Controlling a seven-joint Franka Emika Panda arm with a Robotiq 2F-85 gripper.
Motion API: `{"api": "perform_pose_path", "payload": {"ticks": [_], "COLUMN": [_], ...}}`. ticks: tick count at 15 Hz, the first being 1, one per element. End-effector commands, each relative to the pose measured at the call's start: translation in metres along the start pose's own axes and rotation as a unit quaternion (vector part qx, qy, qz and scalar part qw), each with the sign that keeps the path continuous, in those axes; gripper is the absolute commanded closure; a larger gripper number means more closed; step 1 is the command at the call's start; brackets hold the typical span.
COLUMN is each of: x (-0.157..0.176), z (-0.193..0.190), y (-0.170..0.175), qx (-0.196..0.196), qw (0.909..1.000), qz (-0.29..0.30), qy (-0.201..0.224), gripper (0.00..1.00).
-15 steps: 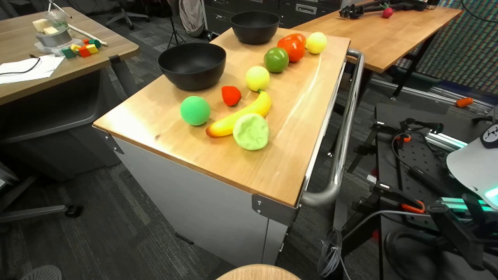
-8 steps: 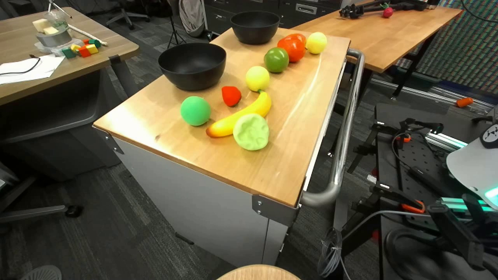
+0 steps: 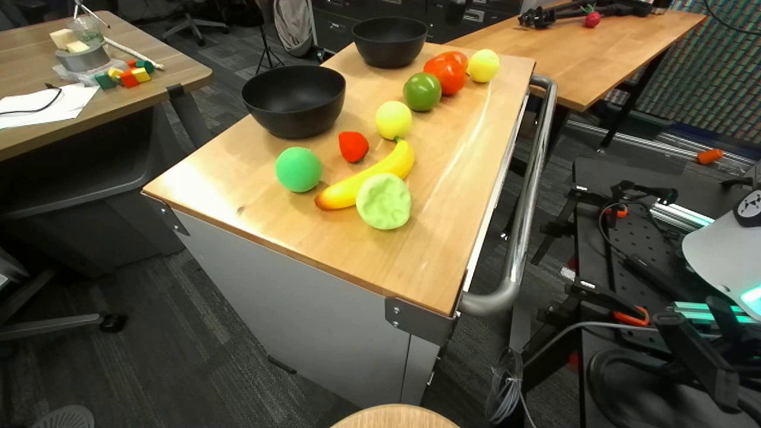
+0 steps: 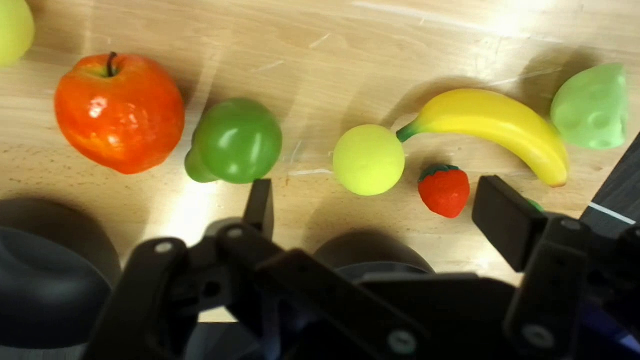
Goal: Pick up the plush vegetable and fruit toy, then put them in the two bowls
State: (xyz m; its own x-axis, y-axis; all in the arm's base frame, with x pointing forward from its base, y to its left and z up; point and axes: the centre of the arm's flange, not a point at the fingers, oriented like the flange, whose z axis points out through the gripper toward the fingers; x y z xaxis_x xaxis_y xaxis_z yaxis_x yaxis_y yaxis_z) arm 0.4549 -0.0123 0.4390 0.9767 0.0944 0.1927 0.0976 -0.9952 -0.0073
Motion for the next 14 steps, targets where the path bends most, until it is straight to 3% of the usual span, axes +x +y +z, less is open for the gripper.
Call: {"api": "perform_pose_path", "payload": {"ticks": [1,5,8,9,11,12,13,14], "x": [0.046,0.080,0.098,0.069,0.072,0.069,0.067,0.065], "z": [0.058,0.114,0.130,0.129,0.138,0.141,0.142,0.144], "y": [-0.023,-0.027,-0.023,-0.026,-0.025,-0.026,-0.026,-0.027], "qx": [-0.016,-0.003,0.001,-0.004,-0.004,0.001,0.003,0.005], "qw": [0.9998,0.9997,0.9997,0.9993,0.9991,0.9986,0.9983,0.9980], "qz": [0.014,0.008,0.006,0.004,0.005,0.008,0.006,0.006], "qy": [0.004,-0.021,-0.025,-0.036,-0.042,-0.052,-0.058,-0.063], "gripper": [0.00,0.00,0.00,0.00,0.00,0.25,0.25,0.34]}}
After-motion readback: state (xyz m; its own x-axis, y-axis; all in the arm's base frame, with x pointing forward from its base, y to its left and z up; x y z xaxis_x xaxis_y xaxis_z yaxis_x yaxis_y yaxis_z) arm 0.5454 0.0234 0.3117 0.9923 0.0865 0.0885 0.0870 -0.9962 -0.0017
